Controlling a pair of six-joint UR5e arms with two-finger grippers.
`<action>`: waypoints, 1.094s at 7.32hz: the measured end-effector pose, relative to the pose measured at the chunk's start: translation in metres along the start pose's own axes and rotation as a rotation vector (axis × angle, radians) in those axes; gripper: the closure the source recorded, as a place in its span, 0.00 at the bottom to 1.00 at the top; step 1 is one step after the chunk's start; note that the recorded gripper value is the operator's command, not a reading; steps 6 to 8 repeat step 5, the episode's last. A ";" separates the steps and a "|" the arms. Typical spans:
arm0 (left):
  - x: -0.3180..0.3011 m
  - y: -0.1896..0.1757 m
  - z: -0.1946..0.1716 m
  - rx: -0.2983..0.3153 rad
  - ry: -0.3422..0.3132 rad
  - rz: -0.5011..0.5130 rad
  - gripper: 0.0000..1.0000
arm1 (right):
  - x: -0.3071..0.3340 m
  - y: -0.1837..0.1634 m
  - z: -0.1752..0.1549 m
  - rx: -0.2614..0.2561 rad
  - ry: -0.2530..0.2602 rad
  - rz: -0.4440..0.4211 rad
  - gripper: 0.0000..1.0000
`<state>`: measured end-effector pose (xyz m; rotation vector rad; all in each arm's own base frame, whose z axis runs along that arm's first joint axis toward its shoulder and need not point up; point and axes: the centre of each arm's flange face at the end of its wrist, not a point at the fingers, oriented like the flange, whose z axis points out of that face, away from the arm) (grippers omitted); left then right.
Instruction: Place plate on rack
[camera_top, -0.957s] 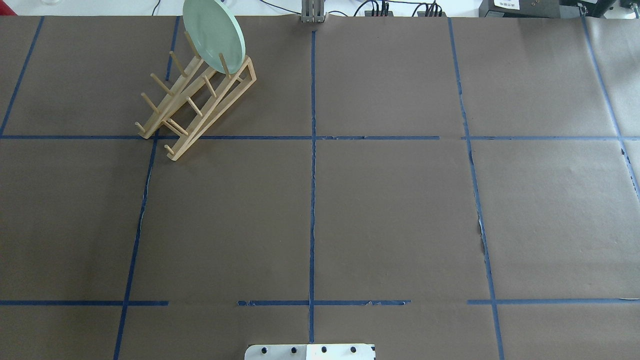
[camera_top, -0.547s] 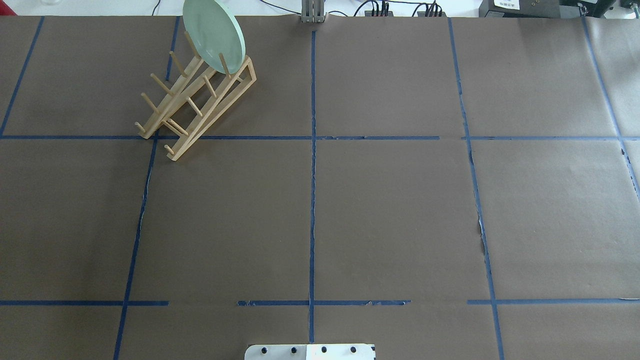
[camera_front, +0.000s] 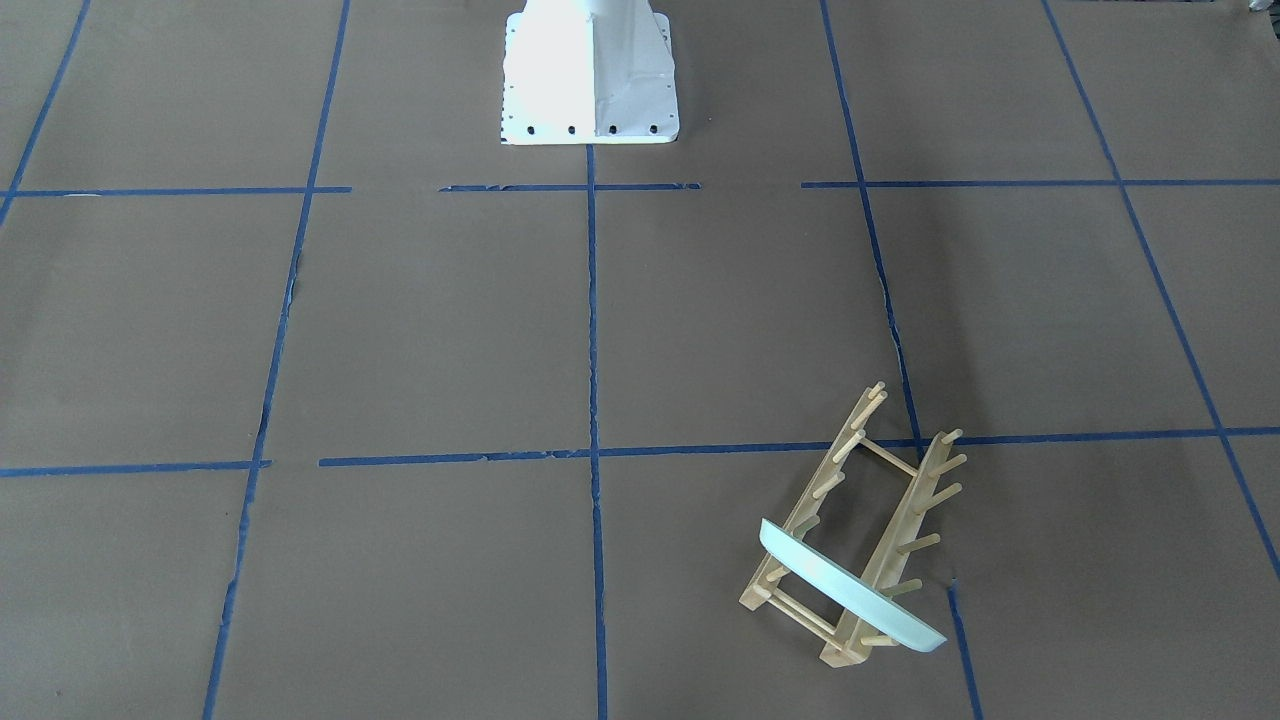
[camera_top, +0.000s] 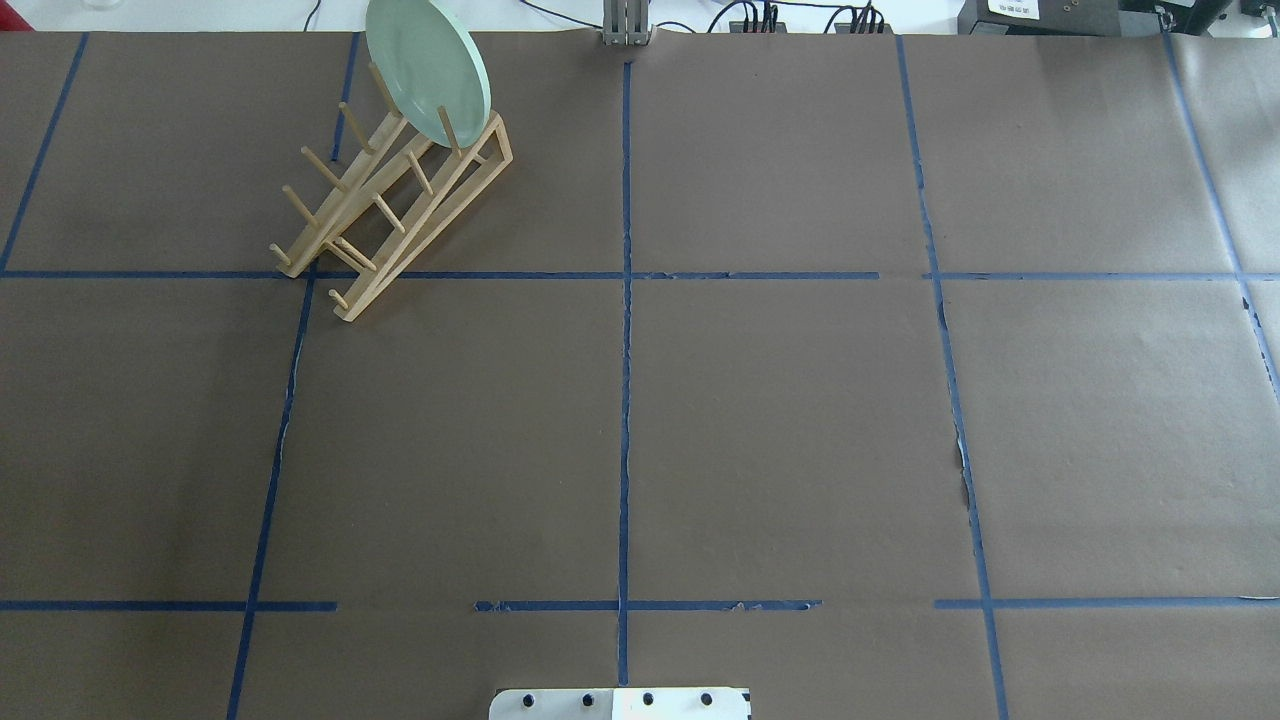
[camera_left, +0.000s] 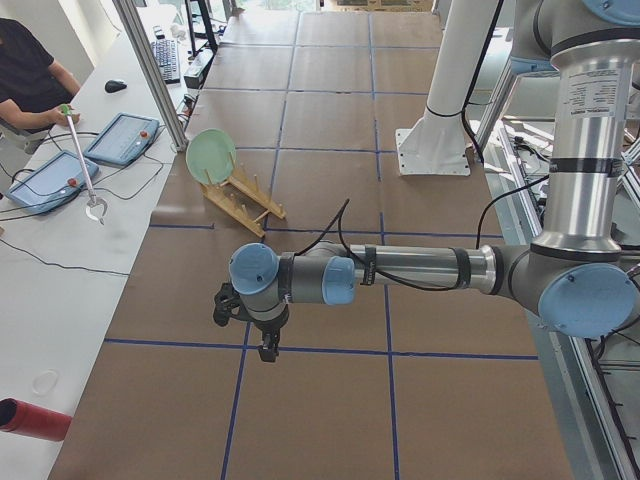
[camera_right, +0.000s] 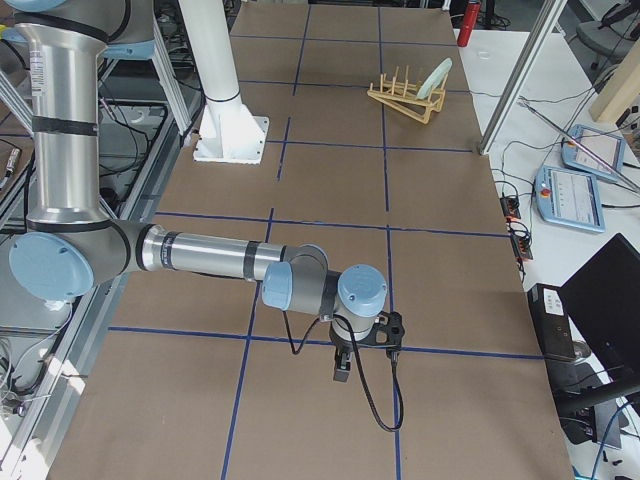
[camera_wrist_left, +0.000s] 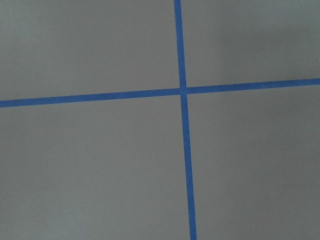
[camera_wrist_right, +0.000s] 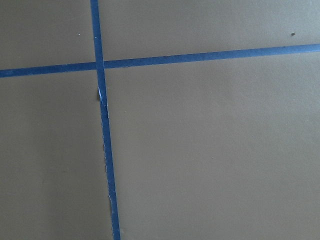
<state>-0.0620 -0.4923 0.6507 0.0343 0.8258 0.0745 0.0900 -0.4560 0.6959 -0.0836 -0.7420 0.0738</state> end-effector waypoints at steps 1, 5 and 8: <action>0.000 0.000 0.000 0.001 0.000 0.001 0.00 | 0.000 0.000 0.000 0.000 0.000 -0.001 0.00; 0.001 -0.001 -0.001 0.002 0.000 0.002 0.00 | 0.000 0.000 -0.001 0.001 0.000 -0.002 0.00; 0.001 -0.001 -0.001 0.002 0.000 0.002 0.00 | 0.000 0.000 -0.001 0.001 0.000 -0.002 0.00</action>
